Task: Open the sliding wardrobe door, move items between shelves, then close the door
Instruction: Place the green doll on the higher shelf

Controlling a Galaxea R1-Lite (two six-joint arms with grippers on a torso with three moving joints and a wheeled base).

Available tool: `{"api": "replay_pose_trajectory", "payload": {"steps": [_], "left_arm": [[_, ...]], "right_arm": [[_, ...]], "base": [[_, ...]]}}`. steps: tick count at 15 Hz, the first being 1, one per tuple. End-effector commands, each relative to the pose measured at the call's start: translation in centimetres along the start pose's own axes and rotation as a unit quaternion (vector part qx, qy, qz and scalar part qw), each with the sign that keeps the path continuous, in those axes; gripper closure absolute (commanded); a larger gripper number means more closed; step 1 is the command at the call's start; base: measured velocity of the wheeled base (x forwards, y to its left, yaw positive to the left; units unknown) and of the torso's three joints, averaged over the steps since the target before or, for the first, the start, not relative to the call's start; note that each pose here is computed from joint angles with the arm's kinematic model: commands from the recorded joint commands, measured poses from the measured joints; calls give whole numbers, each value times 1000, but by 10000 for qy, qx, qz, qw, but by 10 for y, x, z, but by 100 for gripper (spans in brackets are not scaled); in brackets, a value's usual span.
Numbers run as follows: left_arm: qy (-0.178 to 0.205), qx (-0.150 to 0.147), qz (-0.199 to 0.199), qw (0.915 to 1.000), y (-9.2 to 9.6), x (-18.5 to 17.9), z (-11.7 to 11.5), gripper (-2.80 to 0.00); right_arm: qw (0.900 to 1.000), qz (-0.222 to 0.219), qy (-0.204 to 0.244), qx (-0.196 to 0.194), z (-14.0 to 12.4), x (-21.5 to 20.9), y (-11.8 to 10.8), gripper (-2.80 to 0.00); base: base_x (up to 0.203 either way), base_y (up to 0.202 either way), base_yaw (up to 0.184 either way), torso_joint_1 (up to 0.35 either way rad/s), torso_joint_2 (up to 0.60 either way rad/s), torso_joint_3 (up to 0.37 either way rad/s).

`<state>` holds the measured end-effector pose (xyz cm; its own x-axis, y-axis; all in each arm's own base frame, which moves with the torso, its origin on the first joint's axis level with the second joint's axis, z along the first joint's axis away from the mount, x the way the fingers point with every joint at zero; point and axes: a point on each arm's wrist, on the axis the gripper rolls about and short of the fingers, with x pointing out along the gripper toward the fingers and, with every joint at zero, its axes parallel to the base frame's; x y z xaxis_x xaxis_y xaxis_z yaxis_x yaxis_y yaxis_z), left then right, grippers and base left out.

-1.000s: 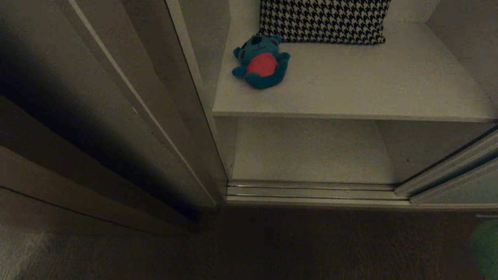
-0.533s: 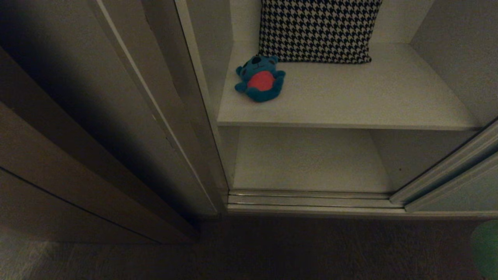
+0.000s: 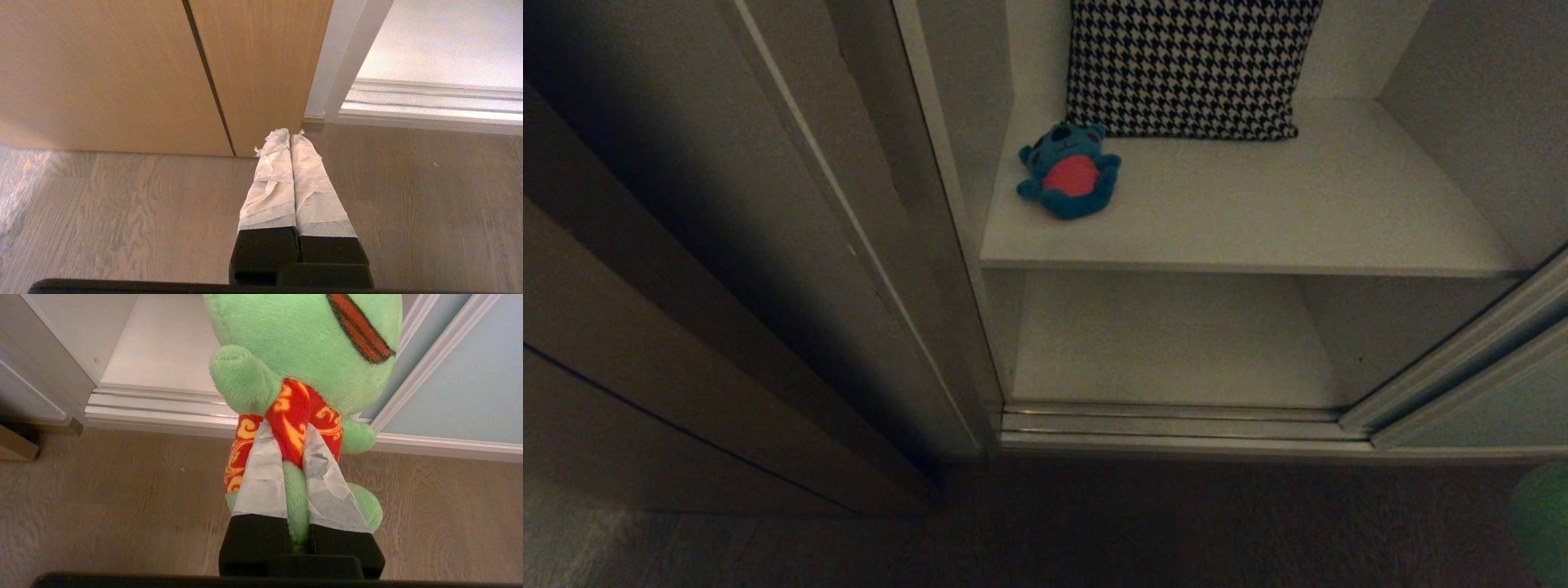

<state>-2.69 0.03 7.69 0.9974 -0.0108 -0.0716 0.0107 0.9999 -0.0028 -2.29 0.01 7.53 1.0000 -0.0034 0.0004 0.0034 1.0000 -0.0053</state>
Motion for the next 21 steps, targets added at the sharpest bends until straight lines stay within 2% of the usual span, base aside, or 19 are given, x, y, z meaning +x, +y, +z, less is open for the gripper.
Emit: {"api": "replay_pose_trajectory", "payload": {"steps": [1, 15, 16, 21], "left_arm": [[2, -1, 1, 10000, 0, 0, 0, 0], [2, -1, 1, 10000, 0, 0, 0, 0], [2, -1, 1, 10000, 0, 0, 0, 0], [2, -1, 1, 10000, 0, 0, 0, 0]], "right_arm": [[10000, 2, 17, -4, 0, 0, 0, 0], [9999, -23, 81, -73, 2, -1, 0, 0], [9998, -28, 157, -72, 8, -1, 0, 0], [9997, -18, 229, -32, 74, 1, -1, 0]], "base": [[0, 0, 0, 2, -2, 27], [0, 0, 0, 0, 0, 0], [0, 0, 0, 0, 0, 0], [0, 0, 0, 0, 0, 0]]}}
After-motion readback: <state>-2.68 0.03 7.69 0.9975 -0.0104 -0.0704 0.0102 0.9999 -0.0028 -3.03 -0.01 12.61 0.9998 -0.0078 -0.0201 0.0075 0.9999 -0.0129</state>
